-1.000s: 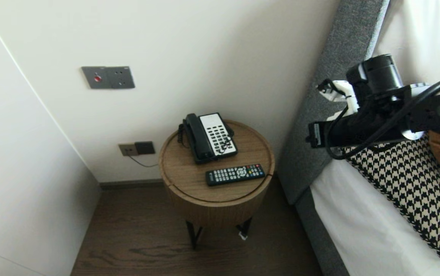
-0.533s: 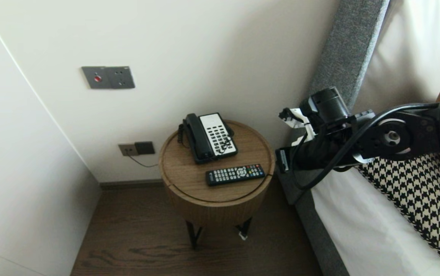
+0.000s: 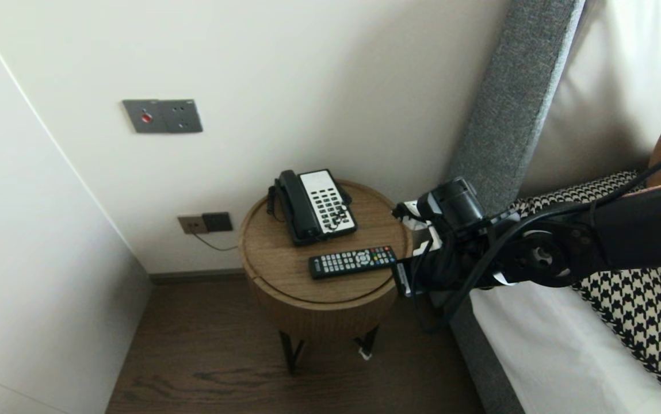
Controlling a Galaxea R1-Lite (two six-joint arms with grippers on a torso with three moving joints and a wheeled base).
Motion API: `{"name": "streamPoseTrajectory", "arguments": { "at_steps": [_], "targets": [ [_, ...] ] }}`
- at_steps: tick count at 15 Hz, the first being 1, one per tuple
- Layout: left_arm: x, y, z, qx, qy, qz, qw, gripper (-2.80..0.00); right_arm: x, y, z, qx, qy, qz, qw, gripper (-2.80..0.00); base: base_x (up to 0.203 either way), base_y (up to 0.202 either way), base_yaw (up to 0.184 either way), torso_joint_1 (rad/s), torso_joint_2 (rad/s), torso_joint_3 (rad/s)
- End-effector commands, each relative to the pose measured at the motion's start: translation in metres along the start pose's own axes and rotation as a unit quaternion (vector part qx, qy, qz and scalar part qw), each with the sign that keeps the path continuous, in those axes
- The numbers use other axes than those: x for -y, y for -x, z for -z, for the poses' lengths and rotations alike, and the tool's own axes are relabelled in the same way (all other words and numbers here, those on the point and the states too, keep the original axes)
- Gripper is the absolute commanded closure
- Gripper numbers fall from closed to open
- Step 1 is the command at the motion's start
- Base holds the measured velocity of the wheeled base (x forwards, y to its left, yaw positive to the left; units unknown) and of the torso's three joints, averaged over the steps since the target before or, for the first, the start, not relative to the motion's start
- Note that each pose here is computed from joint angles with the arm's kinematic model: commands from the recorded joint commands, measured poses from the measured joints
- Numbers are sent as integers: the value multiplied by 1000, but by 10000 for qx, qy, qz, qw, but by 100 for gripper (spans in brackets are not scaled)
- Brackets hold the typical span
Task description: Open the nightstand drawer
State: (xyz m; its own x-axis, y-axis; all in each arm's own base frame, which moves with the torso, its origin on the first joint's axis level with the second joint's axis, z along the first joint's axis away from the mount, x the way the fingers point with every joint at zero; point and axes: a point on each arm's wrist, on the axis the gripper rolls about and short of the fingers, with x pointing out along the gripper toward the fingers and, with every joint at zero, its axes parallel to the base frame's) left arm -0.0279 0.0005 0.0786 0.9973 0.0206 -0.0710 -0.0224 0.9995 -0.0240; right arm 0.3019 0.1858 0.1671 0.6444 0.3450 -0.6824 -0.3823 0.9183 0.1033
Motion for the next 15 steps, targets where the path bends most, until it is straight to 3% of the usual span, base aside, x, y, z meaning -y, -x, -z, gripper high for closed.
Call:
{"name": "streamPoseTrajectory", "arguments": {
  "at_steps": [1, 15],
  "targets": [
    [0, 0, 0, -3, 3, -10, 10000, 0, -2, -14, 7, -201, 27, 8, 9998, 0, 0, 0, 0, 0, 0, 0],
    [0, 0, 0, 3, 3, -12, 10000, 0, -3, -60, 9, -160, 74, 7, 9998, 0, 0, 0, 0, 0, 0, 0]
  ]
}}
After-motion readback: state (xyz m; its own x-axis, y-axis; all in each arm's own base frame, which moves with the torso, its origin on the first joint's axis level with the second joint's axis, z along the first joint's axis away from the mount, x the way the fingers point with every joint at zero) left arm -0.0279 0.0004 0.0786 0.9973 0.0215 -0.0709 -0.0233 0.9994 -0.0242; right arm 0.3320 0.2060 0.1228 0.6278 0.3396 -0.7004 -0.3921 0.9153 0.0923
